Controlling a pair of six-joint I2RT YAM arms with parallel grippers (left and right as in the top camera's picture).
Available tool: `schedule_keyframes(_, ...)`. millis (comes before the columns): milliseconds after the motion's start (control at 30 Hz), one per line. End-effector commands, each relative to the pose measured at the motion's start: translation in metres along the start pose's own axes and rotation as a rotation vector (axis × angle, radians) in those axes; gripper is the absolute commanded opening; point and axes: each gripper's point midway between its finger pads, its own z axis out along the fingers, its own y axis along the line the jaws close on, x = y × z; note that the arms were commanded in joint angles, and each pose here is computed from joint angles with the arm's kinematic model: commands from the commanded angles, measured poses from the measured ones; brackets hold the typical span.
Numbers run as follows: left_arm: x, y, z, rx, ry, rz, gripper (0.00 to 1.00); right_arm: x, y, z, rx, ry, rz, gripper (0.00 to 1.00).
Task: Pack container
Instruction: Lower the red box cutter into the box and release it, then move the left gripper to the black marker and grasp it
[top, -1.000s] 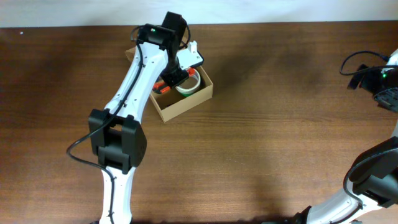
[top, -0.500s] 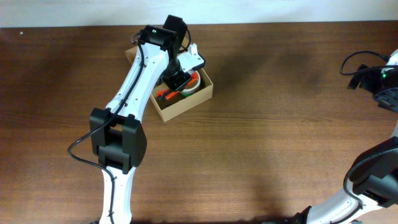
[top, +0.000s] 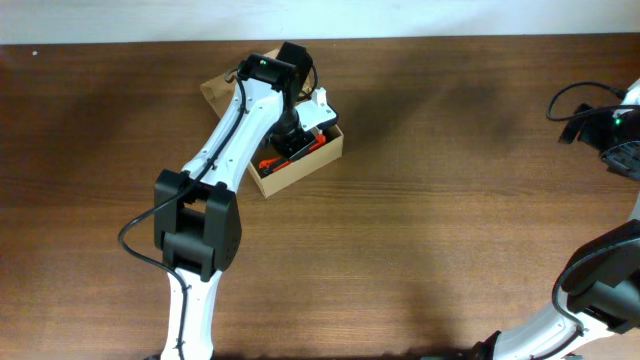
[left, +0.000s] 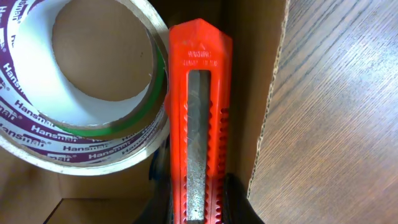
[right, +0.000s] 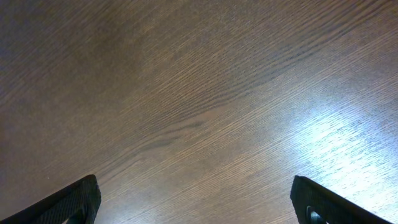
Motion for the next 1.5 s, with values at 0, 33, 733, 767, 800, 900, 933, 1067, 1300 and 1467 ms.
schedule_keyframes(0,-0.001,-0.003,0.005,0.02,-0.003,-0.013,0.02,0.0,-0.002,-0.005,-0.001,-0.01,0.01,0.99)
schedule_keyframes(33,-0.001,-0.003,0.005,0.02,-0.003,-0.013,0.02,0.0,-0.002,-0.005,-0.001,-0.01,0.01,0.99)
schedule_keyframes(733,-0.002,0.011,-0.043,-0.117,-0.038,-0.051,0.32,0.0,-0.002,-0.005,-0.001,-0.01,0.01,0.99)
schedule_keyframes(767,-0.002,0.009,-0.043,-0.104,-0.041,-0.051,0.32,0.0,-0.002,-0.005,-0.001,-0.01,0.01,0.99)
schedule_keyframes(800,-0.002,0.008,-0.043,-0.099,-0.041,-0.05,0.32,0.0,-0.002,-0.005,-0.001,-0.01,0.01,0.99)
schedule_keyframes(900,0.002,0.013,-0.046,-0.14,-0.021,-0.07,0.32,0.0,-0.002,-0.005,-0.001,-0.01,0.01,0.99)
schedule_keyframes(933,0.005,0.018,-0.049,-0.175,-0.008,-0.088,0.32,0.0,-0.002,-0.005,-0.001,-0.01,0.01,0.99)
schedule_keyframes(1067,0.023,0.04,-0.077,-0.326,0.017,-0.197,0.33,0.0,-0.002,-0.005,-0.001,-0.01,0.01,0.99)
schedule_keyframes(1300,0.093,0.089,-0.188,-0.589,-0.101,-0.497,0.46,0.0,-0.002,-0.005,-0.001,-0.01,0.01,0.99)
schedule_keyframes(1467,0.176,0.11,-0.269,-0.703,-0.273,-0.838,0.52,0.0,-0.002,-0.005,-0.001,-0.01,0.01,0.99)
